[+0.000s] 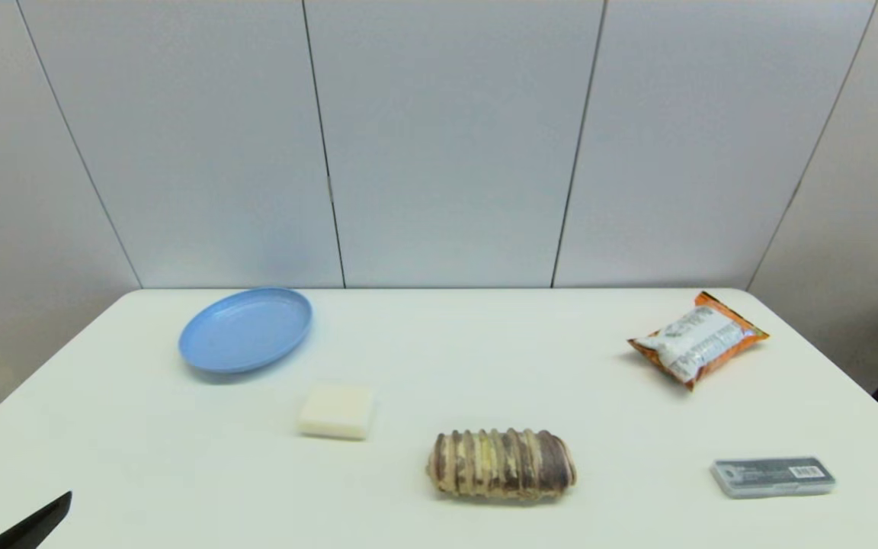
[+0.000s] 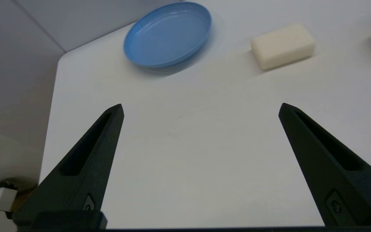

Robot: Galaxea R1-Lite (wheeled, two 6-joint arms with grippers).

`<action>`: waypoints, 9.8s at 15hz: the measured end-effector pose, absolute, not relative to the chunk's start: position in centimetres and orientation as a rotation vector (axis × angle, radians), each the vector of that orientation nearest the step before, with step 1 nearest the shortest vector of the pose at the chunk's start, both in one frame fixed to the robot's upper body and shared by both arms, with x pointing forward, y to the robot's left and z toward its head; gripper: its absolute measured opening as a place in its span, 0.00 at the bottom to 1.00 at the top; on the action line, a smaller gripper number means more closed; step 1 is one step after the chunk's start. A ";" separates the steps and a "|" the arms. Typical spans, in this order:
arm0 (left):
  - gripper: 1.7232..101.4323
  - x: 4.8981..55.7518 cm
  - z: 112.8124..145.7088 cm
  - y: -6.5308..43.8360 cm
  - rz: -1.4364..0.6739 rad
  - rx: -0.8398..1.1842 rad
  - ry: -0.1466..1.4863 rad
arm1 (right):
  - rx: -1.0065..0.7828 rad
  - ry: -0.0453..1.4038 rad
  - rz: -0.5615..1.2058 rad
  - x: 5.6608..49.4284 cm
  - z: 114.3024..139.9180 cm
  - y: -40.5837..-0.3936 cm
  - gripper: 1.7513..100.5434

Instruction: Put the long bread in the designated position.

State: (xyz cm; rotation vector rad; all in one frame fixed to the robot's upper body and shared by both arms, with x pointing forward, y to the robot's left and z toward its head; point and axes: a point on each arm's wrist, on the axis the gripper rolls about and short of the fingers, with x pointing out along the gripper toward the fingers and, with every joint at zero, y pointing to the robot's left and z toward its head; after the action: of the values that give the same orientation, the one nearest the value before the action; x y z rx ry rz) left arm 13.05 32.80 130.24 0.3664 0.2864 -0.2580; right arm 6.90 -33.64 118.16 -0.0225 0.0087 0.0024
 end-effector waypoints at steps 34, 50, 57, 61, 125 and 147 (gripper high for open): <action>0.57 35.4 122.7 4.5 -1.451 0.934 0.581 | -0.023 0.009 0.002 6.9 118.2 -33.6 0.97; 0.06 36.0 125.6 6.5 -1.410 0.879 0.525 | -0.023 0.009 0.003 6.9 118.2 -33.6 0.97; 0.06 39.6 133.5 16.6 -0.891 0.704 0.565 | -0.023 0.009 0.003 6.9 118.2 -33.6 0.97; 0.06 39.9 136.2 21.8 -0.515 0.429 0.650 | -0.022 0.009 0.003 6.9 118.2 -33.6 0.97; 0.88 48.5 125.6 15.7 0.023 0.068 0.882 | -0.023 0.008 0.002 6.9 118.2 -33.6 0.97; 0.96 28.5 141.5 21.5 -0.579 0.296 0.217 | -0.023 0.008 0.002 6.9 118.2 -33.6 0.97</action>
State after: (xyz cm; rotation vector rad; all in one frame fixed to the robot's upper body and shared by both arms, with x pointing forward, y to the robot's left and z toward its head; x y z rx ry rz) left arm 28.54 21.45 141.53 0.2963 0.2168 -0.5786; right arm 6.90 -33.64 118.16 -0.0225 0.0083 0.0024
